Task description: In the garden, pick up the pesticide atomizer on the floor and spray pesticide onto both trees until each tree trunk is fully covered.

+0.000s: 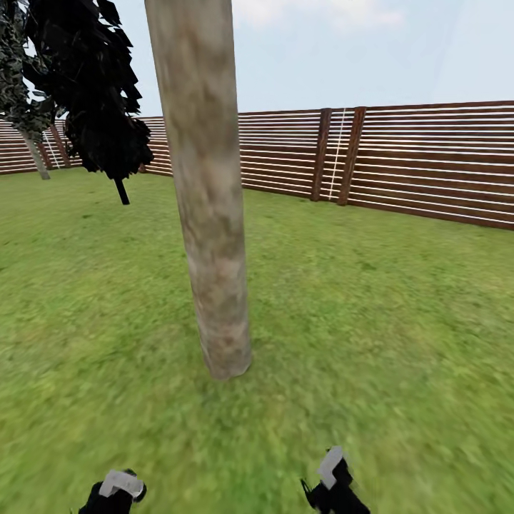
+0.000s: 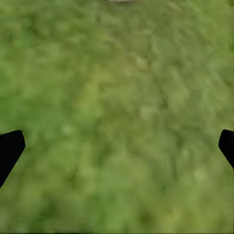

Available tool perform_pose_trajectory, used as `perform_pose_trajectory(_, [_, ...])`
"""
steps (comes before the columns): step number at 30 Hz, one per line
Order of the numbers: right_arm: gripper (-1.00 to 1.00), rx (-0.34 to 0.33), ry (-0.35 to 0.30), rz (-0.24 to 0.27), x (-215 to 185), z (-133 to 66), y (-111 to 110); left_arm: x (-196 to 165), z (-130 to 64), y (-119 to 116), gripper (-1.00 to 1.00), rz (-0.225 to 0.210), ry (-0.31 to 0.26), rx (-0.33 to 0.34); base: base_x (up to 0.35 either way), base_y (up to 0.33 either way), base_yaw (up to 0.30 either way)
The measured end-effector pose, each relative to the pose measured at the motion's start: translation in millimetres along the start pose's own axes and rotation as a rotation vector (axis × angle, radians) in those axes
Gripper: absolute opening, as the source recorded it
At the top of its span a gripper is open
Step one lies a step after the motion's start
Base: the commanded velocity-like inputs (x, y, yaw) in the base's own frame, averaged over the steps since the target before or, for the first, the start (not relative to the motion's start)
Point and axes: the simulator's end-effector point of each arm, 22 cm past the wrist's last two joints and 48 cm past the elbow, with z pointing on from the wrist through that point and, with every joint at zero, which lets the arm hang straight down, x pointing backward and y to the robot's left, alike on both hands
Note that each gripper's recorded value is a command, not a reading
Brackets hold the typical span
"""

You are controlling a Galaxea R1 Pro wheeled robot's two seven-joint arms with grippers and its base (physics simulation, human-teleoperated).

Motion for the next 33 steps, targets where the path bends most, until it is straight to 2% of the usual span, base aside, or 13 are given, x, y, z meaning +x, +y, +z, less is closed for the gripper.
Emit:
perform_pose_trajectory(2, [1.00, -0.184, 0.011, -0.092, -29.6, 9.0, 21.0, -20.3, -0.2, -10.6, -1.00, 0.139, 0.015, 0.149, 0.002, 0.000, 0.000])
perform_pose_trajectory(4, [1.00, -0.335, -0.039, -0.146, -71.0, 6.7, 35.3, -38.5, -0.2, -26.7, -1.00, 0.270, 0.049, 0.292, 0.000, 0.000, 0.000])
perform_pose_trajectory(5, [1.00, -0.386, -0.072, -0.171, -90.7, 3.4, 38.7, -48.7, -0.1, -30.8, -1.00, 0.321, 0.060, 0.340, 0.000, 0.000, 0.000])
perform_pose_trajectory(8, [1.00, -0.509, -0.139, -0.230, -134.0, -6.2, 45.5, -66.8, -2.4, -41.6, -1.00, 0.427, 0.092, 0.445, 0.000, 0.000, 0.000])
perform_pose_trajectory(10, [1.00, -0.630, -0.172, -0.277, -159.3, -18.4, 53.8, -72.4, -9.3, -55.3, -1.00, 0.520, 0.144, 0.554, 0.000, 0.000, 0.000])
perform_pose_trajectory(12, [1.00, -0.648, -0.180, -0.288, -165.4, -20.0, 53.3, -76.8, -10.1, -54.5, -1.00, 0.550, 0.155, 0.565, 0.000, 0.000, 0.000])
perform_pose_trajectory(15, [1.00, -0.660, -0.197, -0.290, -176.9, -20.3, 58.9, -79.3, -14.4, -57.8, -1.00, 0.568, 0.171, 0.597, 0.000, 0.000, 0.000])
perform_pose_trajectory(16, [-1.00, -0.668, -0.205, -0.291, -182.5, -20.5, 65.3, -82.1, -16.9, -60.3, -1.00, 0.573, 0.174, 0.615, 0.000, 0.000, 0.000])
perform_pose_trajectory(20, [-1.00, -0.691, -0.228, -0.299, -195.6, -23.6, 75.7, -92.5, -16.9, -74.2, -1.00, 0.603, 0.166, 0.647, 0.000, 0.000, 0.000])
perform_pose_trajectory(22, [-1.00, -0.692, -0.234, -0.301, -198.9, -24.2, 76.9, -87.3, -15.9, -81.8, -1.00, 0.630, 0.191, 0.661, 0.000, 0.000, 0.000])
perform_pose_trajectory(25, [-1.00, -0.703, -0.248, -0.298, -206.4, -25.2, 84.8, -81.9, -12.1, -107.7, -1.00, 0.673, 0.214, 0.699, 0.000, 0.000, 0.000])
perform_pose_trajectory(30, [-1.00, -0.707, -0.278, -0.307, -228.1, -24.5, 90.4, -92.5, -5.8, -158.0, -1.00, 0.691, 0.177, 0.759, 0.000, 0.000, 0.000])
perform_pose_trajectory(33, [-1.00, -0.766, -0.279, -0.340, -230.7, -31.7, 105.5, -95.9, -4.4, -177.8, -1.00, 0.724, 0.173, 0.788, 0.000, 0.000, 0.000])
